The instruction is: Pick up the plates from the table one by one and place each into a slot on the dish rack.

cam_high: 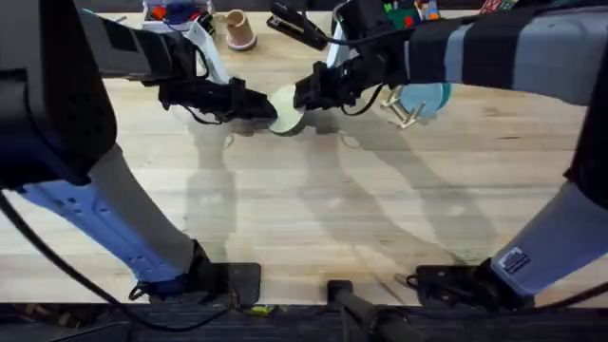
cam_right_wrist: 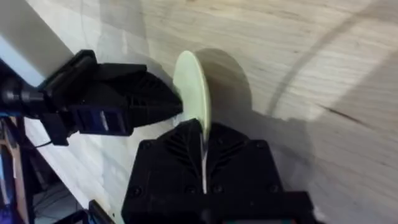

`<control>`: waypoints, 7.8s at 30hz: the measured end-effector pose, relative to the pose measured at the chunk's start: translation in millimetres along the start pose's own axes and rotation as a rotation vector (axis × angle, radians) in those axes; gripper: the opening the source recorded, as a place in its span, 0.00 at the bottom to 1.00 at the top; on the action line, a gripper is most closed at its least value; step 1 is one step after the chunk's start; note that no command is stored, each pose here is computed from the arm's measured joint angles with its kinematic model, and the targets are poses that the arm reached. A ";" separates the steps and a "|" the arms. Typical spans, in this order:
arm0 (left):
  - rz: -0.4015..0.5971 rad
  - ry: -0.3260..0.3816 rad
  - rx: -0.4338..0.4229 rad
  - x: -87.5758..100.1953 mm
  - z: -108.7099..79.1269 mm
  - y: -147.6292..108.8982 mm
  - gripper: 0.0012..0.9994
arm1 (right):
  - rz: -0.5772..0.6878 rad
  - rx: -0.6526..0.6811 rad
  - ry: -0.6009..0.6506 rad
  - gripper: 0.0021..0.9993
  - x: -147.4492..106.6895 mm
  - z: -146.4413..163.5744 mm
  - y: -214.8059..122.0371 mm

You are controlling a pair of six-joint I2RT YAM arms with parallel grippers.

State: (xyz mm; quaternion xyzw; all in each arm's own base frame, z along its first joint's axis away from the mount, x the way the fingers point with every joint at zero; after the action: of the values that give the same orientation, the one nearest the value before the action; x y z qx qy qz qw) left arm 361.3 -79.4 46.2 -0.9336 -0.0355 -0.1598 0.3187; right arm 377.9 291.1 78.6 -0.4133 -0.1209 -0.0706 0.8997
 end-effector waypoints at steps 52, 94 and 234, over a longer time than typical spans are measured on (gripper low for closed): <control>-0.121 0.565 0.652 -11.0 -194.6 -138.4 0.34 | -0.001 -0.682 -0.634 0.03 -3.7 12.9 -308.3; -0.123 0.559 0.665 -10.5 -193.0 -139.7 1.00 | -0.002 -0.650 -0.575 0.03 3.5 -20.9 -347.4; -0.113 0.554 0.668 -12.8 -191.7 -139.8 1.00 | 0.364 -0.657 -0.508 0.20 32.3 -111.6 -199.4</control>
State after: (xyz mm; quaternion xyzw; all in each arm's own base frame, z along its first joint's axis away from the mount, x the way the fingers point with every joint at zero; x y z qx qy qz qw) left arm 272.8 -84.2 266.7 -0.6978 -0.0493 -0.4010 0.5914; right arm 381.4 76.1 162.2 -0.6957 -0.2344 0.1578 0.6604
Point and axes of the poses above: each hand's point on the last joint's axis, 136 mm out from that joint toward the fingers, its own y axis out along the fingers, its own z axis along the line the jaws close on, x = y × z, the point moved 1 cm from there along -y, back along the fingers, and after that the axes turned 3 degrees about y, right-handed, at the moved point
